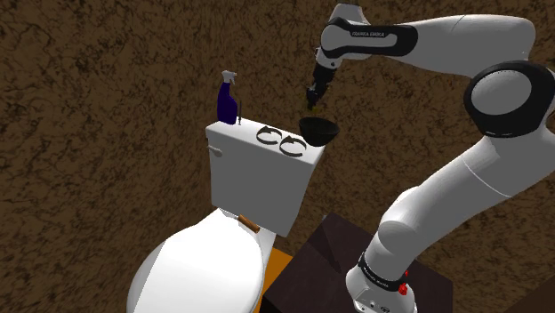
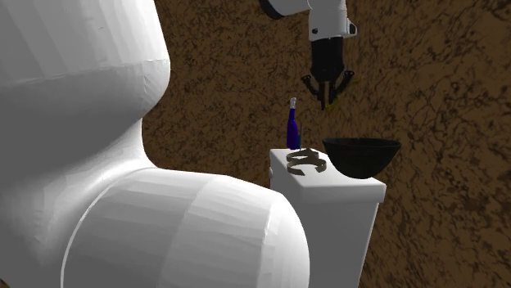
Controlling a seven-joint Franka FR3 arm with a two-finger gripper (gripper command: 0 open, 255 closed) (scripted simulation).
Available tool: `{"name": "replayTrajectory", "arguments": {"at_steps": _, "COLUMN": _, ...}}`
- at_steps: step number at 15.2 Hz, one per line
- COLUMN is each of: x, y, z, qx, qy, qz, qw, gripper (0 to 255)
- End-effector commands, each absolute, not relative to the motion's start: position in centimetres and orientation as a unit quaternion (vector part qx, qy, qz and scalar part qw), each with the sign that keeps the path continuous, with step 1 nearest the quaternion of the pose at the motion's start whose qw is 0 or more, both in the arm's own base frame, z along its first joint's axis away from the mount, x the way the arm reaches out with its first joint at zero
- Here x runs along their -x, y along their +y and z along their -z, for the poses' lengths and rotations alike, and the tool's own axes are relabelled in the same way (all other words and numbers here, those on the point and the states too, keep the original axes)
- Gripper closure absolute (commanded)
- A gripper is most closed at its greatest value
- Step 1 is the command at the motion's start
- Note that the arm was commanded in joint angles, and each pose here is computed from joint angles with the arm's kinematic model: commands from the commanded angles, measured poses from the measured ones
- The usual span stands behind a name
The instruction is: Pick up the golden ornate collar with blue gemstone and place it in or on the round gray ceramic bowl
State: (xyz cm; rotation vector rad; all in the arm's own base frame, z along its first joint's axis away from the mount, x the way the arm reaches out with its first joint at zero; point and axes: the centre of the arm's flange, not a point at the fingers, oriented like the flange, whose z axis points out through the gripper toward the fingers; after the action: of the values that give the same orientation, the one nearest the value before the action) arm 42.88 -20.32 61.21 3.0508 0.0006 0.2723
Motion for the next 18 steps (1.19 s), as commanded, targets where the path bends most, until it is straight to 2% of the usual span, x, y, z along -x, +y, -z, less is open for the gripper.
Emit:
{"name": "replayTrajectory", "arguments": {"at_steps": 1, "x": -41.0, "y": -22.3, "z": -61.2, "qx": -0.995, "qy": 0.001, "qz": -0.089, "qw": 0.039, "gripper": 255}}
{"name": "replayTrajectory", "arguments": {"at_steps": 3, "x": -38.9, "y": -24.2, "z": -61.2, "qx": -0.995, "qy": 0.001, "qz": -0.089, "qw": 0.039, "gripper": 255}}
{"name": "replayTrajectory", "arguments": {"at_steps": 18, "x": -38.9, "y": -24.2, "z": -54.2, "qx": -0.995, "qy": 0.001, "qz": -0.089, "qw": 0.039, "gripper": 255}}
